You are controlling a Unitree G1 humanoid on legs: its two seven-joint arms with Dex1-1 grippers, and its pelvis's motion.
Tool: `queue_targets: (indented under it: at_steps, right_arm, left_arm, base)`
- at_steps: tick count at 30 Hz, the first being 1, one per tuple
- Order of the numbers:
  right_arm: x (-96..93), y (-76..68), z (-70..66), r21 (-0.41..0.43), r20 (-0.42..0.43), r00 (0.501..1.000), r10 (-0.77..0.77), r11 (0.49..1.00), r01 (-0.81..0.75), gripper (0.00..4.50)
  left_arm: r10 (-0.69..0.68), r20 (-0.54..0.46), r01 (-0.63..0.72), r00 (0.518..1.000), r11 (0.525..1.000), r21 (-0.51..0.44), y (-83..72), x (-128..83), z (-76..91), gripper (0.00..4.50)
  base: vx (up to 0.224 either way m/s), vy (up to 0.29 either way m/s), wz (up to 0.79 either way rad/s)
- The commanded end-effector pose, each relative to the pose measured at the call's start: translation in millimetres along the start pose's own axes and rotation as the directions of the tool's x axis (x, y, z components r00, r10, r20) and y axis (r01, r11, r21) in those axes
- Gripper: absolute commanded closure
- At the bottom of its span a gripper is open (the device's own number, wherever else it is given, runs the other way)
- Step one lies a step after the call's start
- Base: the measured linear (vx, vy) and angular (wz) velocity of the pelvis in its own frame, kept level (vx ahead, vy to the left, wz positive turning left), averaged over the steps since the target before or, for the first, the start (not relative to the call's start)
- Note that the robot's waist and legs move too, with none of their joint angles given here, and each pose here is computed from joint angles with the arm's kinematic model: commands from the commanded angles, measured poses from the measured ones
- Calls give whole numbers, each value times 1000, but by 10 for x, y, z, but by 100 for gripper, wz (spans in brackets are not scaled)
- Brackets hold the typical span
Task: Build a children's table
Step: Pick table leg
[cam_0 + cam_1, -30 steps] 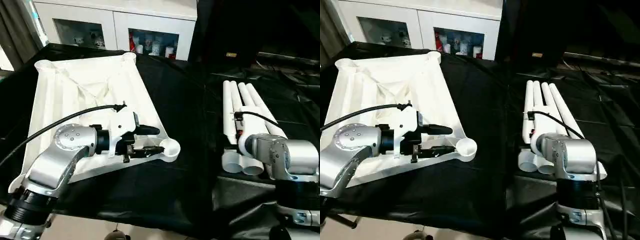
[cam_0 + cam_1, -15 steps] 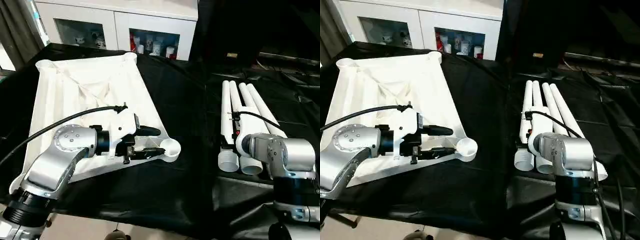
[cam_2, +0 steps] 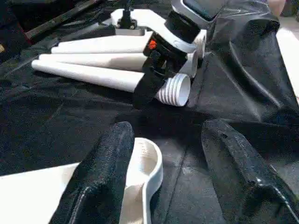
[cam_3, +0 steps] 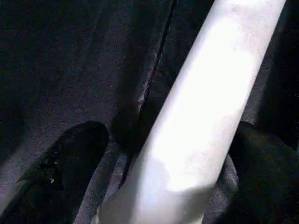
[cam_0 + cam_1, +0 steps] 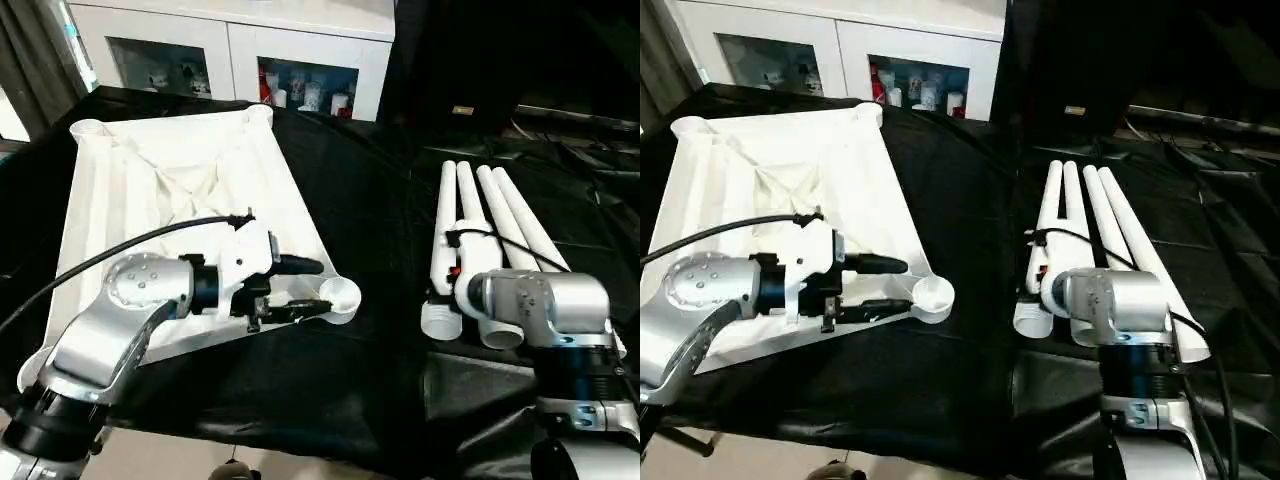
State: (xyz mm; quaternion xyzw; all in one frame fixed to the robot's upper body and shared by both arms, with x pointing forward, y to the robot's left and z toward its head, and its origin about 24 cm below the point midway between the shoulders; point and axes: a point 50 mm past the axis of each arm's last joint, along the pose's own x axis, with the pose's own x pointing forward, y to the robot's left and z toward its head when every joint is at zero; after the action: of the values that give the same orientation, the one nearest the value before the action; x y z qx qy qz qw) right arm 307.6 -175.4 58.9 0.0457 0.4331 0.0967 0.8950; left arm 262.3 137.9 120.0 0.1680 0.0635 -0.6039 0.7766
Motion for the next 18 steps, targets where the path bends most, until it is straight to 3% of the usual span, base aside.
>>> queue_targets:
  at_steps: [1, 5, 6, 14, 15, 18]
  right_arm:
    - [0, 26, 60, -4, 12, 1000, 7, 1000, -7, 0]
    - [71, 34, 23, 5, -31, 1000, 3, 1000, -3, 0]
    - [84, 32, 10, 8, -41, 999, 0, 1000, 0, 28]
    - [126, 18, -27, 45, -67, 998, 2, 999, 1, 80]
    - [131, 15, -26, 50, -68, 998, 3, 999, 0, 100]
    - [143, -9, -11, 68, -60, 998, -2, 998, 6, 118]
  left_arm:
    - [7, 8, -7, 1000, 1000, 24, 2, -16, 50, 183]
    - [12, 10, -12, 1000, 1000, 25, 0, -22, 54, 183]
    - [13, 10, -13, 1000, 1000, 25, 0, -23, 55, 181]
    - [5, 14, -6, 1000, 1000, 17, -1, -15, 62, 181]
    - [3, 14, -3, 1000, 1000, 16, -2, -12, 61, 155]
    - [29, 24, -29, 999, 999, 15, 40, 8, 61, 145]
  base:
    - [0, 0, 0]
    - [0, 0, 0]
    - [0, 0, 0]
    - [0, 0, 0]
    - [0, 0, 0]
    - [0, 0, 0]
